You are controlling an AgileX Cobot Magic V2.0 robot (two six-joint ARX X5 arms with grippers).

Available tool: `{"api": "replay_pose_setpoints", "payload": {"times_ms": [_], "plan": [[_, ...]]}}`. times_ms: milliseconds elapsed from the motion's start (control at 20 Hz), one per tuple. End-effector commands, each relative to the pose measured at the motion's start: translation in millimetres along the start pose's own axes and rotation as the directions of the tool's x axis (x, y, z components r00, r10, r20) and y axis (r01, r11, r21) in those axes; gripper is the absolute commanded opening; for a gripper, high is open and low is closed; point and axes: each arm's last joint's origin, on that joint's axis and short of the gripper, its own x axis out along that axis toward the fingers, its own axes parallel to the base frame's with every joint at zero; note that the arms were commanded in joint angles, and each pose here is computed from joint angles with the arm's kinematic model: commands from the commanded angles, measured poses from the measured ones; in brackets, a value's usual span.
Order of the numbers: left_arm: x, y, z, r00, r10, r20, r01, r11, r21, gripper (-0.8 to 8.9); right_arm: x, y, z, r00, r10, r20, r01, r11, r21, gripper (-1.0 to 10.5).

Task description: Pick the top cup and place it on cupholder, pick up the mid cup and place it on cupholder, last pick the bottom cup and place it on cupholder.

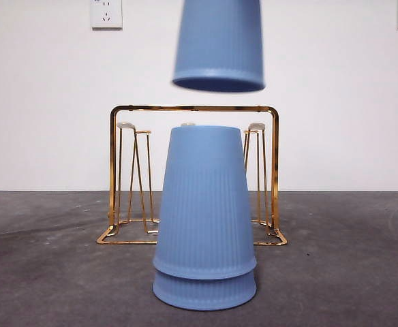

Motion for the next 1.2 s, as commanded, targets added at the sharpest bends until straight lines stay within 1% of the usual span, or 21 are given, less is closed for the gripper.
{"api": "replay_pose_setpoints", "payload": {"times_ms": [50,150,350,400,500,700,1200], "plan": [[-3.2,-2.4,5.0,1.000,-0.008,0.023,0.007,1.000,0.017,3.78,-8.9,-6.9,9.2,0.998,-0.047,0.043,0.048,0.999,-0.009,2.4],[-3.2,-2.4,5.0,1.000,-0.008,0.022,0.007,1.000,0.017,3.78,-9.6,-21.1,9.7,0.995,-0.087,0.049,0.086,0.996,0.026,2.4],[-3.2,-2.4,5.0,1.000,-0.008,0.022,0.007,1.000,0.017,3.78,-11.1,-50.7,9.4,0.985,-0.160,0.057,0.154,0.983,0.100,2.4],[-3.2,-2.4,5.0,1.000,-0.008,0.023,0.007,1.000,0.017,3.78,-10.2,-57.1,9.8,0.985,-0.163,0.062,0.155,0.981,0.115,2.4],[-3.2,-2.4,5.0,1.000,-0.008,0.023,0.007,1.000,0.017,3.78,-6.1,-66.6,10.1,0.988,-0.142,0.060,0.133,0.981,0.138,2.4],[-3.2,-2.4,5.0,1.000,-0.008,0.022,0.007,1.000,0.017,3.78,15.0,-76.6,12.6,0.991,-0.133,0.032,0.127,0.980,0.151,2.4],[-3.2,-2.4,4.8,1.000,-0.007,0.021,0.007,1.000,0.016,3.78,83.7,-94.9,9.5,0.989,-0.115,-0.093,0.129,0.977,0.168,2.4]]}}
